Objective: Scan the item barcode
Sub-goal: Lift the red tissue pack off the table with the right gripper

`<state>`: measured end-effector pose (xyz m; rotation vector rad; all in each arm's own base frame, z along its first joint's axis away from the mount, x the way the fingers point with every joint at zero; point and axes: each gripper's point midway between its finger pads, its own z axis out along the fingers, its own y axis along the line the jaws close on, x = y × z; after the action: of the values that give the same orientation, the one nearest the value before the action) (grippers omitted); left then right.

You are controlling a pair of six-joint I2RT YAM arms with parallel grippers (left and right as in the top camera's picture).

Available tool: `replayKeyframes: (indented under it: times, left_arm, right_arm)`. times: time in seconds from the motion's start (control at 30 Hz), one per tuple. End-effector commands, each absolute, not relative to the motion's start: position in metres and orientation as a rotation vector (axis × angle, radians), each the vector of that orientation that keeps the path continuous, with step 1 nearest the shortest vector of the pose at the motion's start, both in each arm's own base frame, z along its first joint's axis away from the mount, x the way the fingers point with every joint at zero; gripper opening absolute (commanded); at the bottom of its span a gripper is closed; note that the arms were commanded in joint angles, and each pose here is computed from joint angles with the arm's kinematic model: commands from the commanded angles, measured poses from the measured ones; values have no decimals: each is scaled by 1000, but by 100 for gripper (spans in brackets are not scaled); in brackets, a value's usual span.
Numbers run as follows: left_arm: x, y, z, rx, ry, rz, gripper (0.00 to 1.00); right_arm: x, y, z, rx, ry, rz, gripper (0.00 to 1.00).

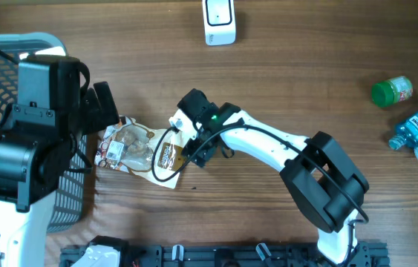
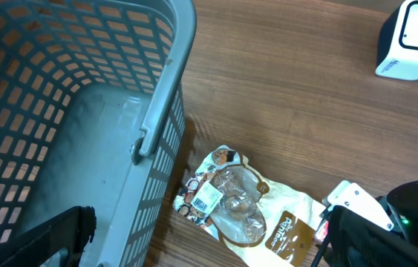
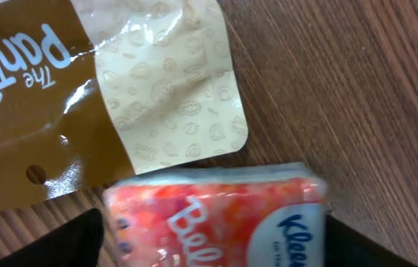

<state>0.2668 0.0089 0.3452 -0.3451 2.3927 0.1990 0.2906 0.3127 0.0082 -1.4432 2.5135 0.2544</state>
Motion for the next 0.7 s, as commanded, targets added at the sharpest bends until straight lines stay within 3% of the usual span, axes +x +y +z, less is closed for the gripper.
replayKeyframes:
  times: [0.0,0.13,0.33,0.5,0.67]
  left_arm:
    - [267,8,344,-352,2397,189,100]
    - [267,8,344,-352,2397,189,100]
    - [267,8,344,-352,2397,189,100]
    - [267,8,344,-352,2397,189,100]
    - [267,8,344,-352,2397,189,100]
  right_arm:
    - [292,314,11,-1443,2502,283,77]
    - [295,312,11,-1405,2519,261,69]
    - [295,312,11,-1396,2524,258,67]
    - [304,317,31,-1182,2634,276,63]
    - [319,341,80,-784,2752,434,63]
